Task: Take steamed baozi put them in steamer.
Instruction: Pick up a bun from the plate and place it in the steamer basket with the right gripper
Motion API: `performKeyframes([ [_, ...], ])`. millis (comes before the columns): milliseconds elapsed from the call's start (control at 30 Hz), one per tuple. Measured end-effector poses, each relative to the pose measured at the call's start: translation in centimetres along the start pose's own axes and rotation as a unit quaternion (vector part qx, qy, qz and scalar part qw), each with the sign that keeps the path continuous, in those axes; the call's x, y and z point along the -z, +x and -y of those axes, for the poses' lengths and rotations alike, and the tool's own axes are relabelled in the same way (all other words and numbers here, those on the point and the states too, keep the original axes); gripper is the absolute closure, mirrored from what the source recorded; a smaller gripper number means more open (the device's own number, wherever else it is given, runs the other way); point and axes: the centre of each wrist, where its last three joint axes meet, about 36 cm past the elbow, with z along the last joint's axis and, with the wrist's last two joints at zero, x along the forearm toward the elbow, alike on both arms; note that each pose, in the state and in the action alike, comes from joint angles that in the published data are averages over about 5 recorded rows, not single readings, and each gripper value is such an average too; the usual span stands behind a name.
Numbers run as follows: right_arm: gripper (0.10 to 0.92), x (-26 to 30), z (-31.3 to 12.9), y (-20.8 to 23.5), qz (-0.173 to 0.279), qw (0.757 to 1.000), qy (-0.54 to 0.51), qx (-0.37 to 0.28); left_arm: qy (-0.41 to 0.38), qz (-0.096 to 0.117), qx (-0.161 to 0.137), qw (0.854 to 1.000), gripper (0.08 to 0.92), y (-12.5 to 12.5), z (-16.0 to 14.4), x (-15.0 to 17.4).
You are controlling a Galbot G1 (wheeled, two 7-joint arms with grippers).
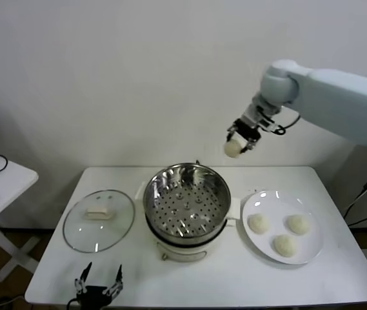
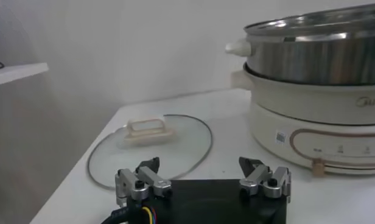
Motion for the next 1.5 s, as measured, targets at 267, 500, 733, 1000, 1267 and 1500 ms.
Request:
performKeyframes([
  [267, 0.456, 4.1, 3.1, -3.3, -0.003, 0.991, 0.131, 0.018, 0.002, 0.004, 0.001, 1.0, 0.177, 0.0, 0.0, 0.2],
  [500, 0.466, 4.7, 3.5, -7.4, -0.002, 0.984, 0.174, 0.028, 0.004, 0.006, 0.001, 1.0, 0.177, 0.0, 0.2, 0.3],
  [733, 0.471, 4.6, 2.6, -11.5, 0.013, 0.984, 0.177, 0.032, 0.002, 0.004, 0.003, 1.0, 0.177, 0.0, 0.1, 0.0],
  [1000, 0.471, 4.7, 2.0, -15.7, 0.035, 0.984, 0.171, 0.031, -0.002, 0.004, 0.007, 1.0, 0.177, -0.1, 0.1, -0.4],
  [1267, 0.471, 4.3, 1.9, -18.4, 0.041, 0.986, 0.16, 0.025, -0.002, 0.004, 0.008, 1.0, 0.177, -0.2, 0.1, -0.5],
  [1500, 0.471, 4.0, 2.4, -19.6, 0.038, 0.987, 0.158, 0.022, -0.003, 0.003, 0.008, 1.0, 0.177, -0.2, 0.1, -0.6],
])
